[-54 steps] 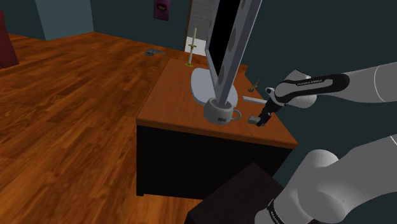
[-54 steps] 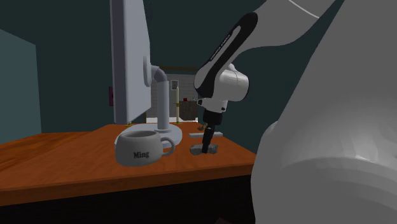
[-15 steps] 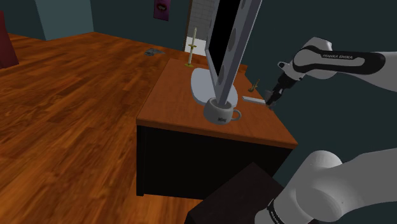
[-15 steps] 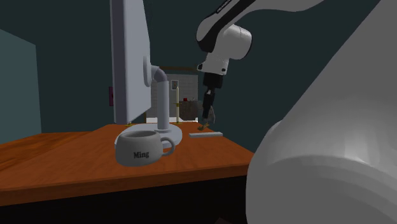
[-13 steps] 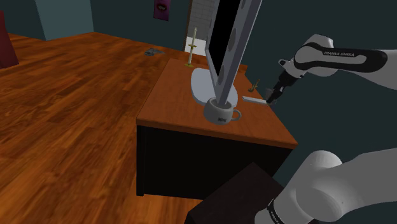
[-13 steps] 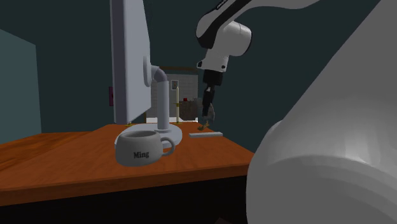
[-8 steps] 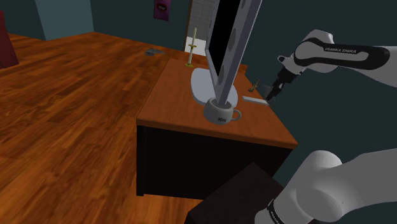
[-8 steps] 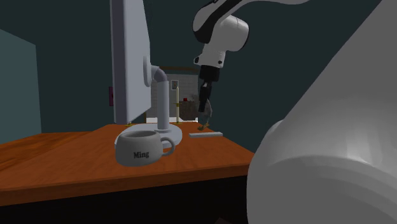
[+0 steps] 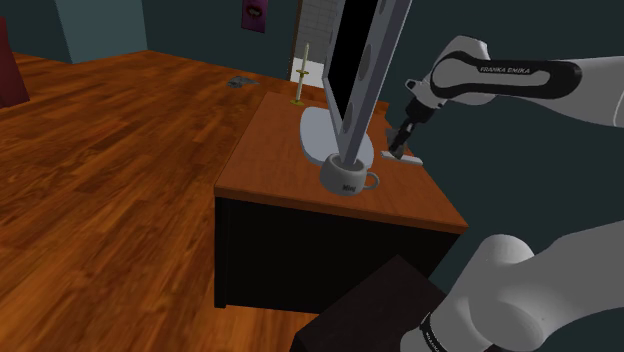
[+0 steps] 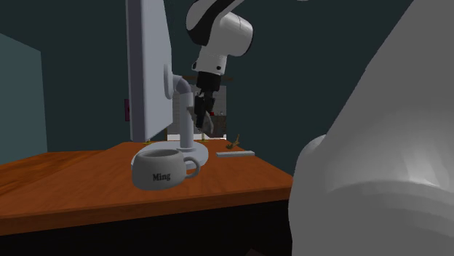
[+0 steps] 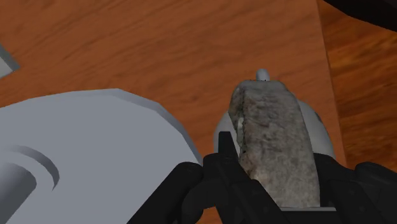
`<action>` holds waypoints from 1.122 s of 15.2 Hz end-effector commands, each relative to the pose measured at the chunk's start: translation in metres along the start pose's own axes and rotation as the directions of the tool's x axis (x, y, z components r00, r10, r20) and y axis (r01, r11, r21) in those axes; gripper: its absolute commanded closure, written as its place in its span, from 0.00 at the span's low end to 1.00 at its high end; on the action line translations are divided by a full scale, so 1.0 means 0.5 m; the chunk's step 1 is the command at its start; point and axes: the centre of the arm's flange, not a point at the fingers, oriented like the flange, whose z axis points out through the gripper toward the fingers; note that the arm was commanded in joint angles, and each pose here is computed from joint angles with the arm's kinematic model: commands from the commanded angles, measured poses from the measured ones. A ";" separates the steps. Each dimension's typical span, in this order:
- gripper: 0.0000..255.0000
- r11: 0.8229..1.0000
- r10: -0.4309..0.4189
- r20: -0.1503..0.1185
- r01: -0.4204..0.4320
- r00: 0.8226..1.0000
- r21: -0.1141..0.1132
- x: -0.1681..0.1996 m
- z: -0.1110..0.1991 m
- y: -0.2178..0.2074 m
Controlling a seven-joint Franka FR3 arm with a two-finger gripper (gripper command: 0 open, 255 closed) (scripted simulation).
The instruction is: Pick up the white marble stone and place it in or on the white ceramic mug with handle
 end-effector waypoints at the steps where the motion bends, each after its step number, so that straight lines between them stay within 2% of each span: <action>1: 1.00 1.000 0.002 -0.001 -0.002 1.000 0.000 0.043 0.007 -0.025; 7: 1.00 1.000 0.002 -0.001 -0.002 1.000 0.000 0.192 0.031 -0.100; 17: 1.00 1.000 0.002 -0.001 -0.002 1.000 0.000 0.170 0.134 -0.108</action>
